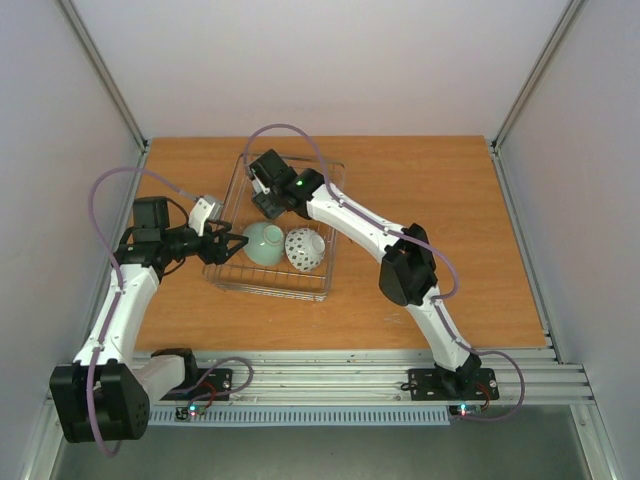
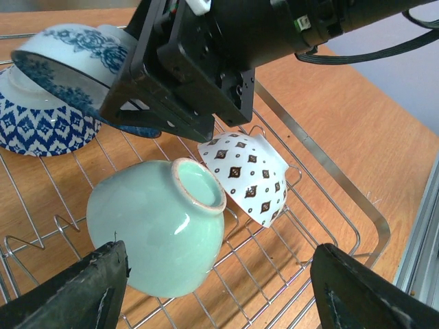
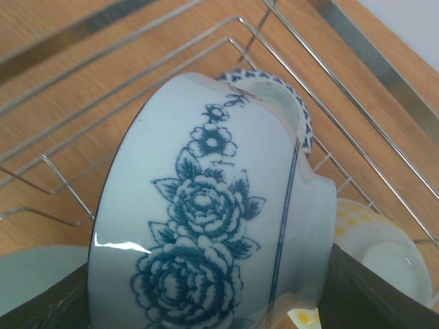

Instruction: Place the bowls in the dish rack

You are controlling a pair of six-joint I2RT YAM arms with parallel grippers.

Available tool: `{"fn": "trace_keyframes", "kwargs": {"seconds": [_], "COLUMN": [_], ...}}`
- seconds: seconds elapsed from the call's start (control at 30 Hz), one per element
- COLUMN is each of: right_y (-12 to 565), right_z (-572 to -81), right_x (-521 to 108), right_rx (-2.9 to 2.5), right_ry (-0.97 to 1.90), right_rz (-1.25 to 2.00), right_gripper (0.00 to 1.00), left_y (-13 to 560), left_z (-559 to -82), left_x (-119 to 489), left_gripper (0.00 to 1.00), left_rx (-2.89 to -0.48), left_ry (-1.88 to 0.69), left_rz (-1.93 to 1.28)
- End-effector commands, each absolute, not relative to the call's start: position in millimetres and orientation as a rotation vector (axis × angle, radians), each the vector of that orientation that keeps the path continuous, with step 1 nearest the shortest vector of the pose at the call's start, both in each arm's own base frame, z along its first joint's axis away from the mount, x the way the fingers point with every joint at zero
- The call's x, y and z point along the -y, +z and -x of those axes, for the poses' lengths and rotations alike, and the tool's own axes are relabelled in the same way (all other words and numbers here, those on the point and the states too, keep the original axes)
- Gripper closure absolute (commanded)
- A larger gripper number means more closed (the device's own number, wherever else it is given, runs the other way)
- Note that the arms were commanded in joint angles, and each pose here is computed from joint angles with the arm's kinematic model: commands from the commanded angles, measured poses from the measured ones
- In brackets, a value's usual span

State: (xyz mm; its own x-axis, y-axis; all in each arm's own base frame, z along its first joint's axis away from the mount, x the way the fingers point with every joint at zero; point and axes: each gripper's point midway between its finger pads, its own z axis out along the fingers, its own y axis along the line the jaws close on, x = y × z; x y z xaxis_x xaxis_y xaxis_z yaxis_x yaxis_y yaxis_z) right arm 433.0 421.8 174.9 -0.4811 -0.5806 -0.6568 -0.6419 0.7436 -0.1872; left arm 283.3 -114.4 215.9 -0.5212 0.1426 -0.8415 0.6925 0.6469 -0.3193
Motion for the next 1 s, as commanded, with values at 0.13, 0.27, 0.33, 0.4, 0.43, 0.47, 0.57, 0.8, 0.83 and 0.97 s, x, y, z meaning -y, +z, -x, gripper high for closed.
{"fn": "trace_keyframes", "kwargs": {"seconds": [0.13,0.27,0.33,0.4,0.43,0.47,0.57,0.8,0.83,0.97], "right_y": [178.7,170.3,161.8,153.7,150.7,147.7,140.5,130.7,129.9,127.6], "right_z": [-443.7,-442.7,-441.9,-442.8,-443.7,-444.2,-445.0,-457.7,-459.4,-464.0], "right_x": [-396.3,-393.5,-392.7,-389.3,-388.3,-387.7,-385.4,-367.8,-365.5,-358.9], "right_rx": [-2.198,-2.211,-2.226,-2.239,-2.242,-2.246,-2.258,-2.246,-2.244,-2.232], "right_ry": [-0.101,-0.127,-0.147,-0.188,-0.206,-0.217,-0.25,-0.437,-0.459,-0.527], "right_rz": [0.95,0.989,1.017,1.036,1.044,1.051,1.067,1.032,1.022,0.996], "right_gripper": [0.99,0.99,0.99,0.99,0.99,0.99,0.99,0.99,0.99,0.99], "left_y": [218.8,218.2,218.2,218.3,218.4,218.4,217.8,218.2,218.6,218.1], "left_z": [-286.9,-287.7,-288.1,-287.9,-288.1,-288.2,-288.1,-287.9,-287.8,-288.1], "left_x": [113.6,112.9,112.5,112.4,112.5,112.4,112.4,112.5,112.5,112.5], "left_gripper": [0.26,0.26,0.26,0.26,0.26,0.26,0.26,0.26,0.26,0.26], "left_rx": [-1.989,-1.991,-1.992,-1.993,-1.992,-1.992,-1.994,-1.992,-1.991,-1.991], "left_ry": [-0.812,-0.81,-0.805,-0.805,-0.804,-0.804,-0.807,-0.806,-0.806,-0.806], "left_rz": [-0.664,-0.659,-0.657,-0.656,-0.658,-0.657,-0.654,-0.656,-0.657,-0.657]}}
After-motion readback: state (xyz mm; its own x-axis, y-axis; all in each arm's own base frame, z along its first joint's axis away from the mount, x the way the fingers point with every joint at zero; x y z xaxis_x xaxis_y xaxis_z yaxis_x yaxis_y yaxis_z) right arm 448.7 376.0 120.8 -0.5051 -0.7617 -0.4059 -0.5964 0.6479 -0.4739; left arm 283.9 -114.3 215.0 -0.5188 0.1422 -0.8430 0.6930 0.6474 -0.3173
